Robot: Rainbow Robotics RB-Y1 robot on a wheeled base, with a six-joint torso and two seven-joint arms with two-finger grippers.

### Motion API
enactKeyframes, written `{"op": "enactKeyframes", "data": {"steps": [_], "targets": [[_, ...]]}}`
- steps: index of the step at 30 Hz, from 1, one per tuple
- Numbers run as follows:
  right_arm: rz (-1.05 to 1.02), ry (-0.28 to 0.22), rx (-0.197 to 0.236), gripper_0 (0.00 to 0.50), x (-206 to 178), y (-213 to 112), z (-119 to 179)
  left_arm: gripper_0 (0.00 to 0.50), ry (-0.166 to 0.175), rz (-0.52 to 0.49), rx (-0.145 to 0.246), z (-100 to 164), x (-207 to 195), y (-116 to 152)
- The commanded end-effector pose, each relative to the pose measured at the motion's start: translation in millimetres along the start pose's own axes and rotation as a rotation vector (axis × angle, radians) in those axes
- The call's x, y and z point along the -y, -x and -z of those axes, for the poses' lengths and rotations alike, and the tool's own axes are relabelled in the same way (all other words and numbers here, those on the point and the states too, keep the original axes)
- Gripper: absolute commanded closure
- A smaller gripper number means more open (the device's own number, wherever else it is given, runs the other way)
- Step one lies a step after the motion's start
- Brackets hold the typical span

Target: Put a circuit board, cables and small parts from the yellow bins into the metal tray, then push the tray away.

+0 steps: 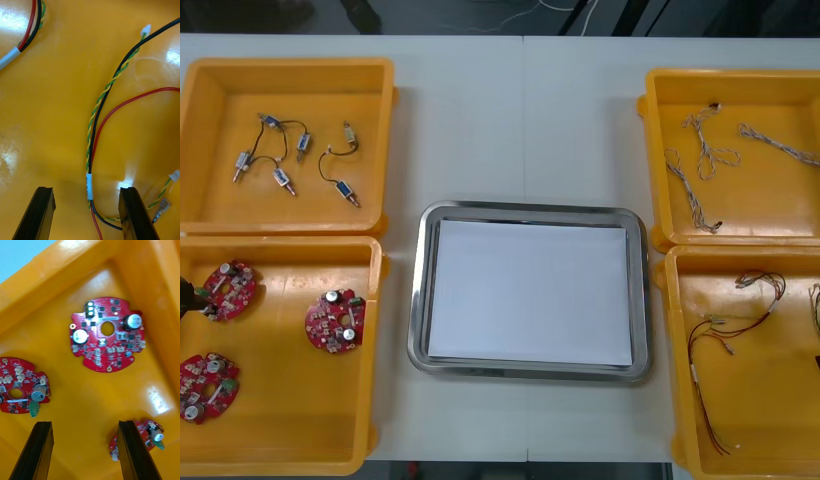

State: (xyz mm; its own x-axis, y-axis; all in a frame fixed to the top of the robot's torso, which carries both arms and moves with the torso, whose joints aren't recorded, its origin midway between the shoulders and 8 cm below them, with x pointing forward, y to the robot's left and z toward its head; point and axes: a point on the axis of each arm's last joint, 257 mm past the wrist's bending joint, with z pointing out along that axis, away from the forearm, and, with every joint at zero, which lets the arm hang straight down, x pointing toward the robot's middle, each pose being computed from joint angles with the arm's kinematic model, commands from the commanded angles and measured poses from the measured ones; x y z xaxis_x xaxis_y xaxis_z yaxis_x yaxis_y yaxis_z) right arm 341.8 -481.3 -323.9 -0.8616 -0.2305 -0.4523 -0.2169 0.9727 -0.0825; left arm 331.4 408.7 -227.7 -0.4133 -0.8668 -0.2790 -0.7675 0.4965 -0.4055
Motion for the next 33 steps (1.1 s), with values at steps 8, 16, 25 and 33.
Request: {"op": "enactKeyframes", "data": {"steps": [8,16,25,33], "targets": [[0.063,-0.026,0.0,0.0,7.6,5.0,-1.6,0.0,0.041,-0.021,0.027,-14.4,-36.4,-14.0],[0.054,-0.033,0.001,0.0,11.6,-0.5,-7.3,0.0,0.023,-0.053,0.019,-27.1,-34.6,-29.5],[0.047,-0.031,0.011,0.0,9.5,-4.9,-16.3,0.0,0.031,-0.092,0.01,-38.3,-42.8,-45.5],[0.045,-0.025,0.008,0.0,6.5,-6.1,-17.5,0.0,0.044,-0.12,0.003,-45.4,-52.9,-57.0]]}}
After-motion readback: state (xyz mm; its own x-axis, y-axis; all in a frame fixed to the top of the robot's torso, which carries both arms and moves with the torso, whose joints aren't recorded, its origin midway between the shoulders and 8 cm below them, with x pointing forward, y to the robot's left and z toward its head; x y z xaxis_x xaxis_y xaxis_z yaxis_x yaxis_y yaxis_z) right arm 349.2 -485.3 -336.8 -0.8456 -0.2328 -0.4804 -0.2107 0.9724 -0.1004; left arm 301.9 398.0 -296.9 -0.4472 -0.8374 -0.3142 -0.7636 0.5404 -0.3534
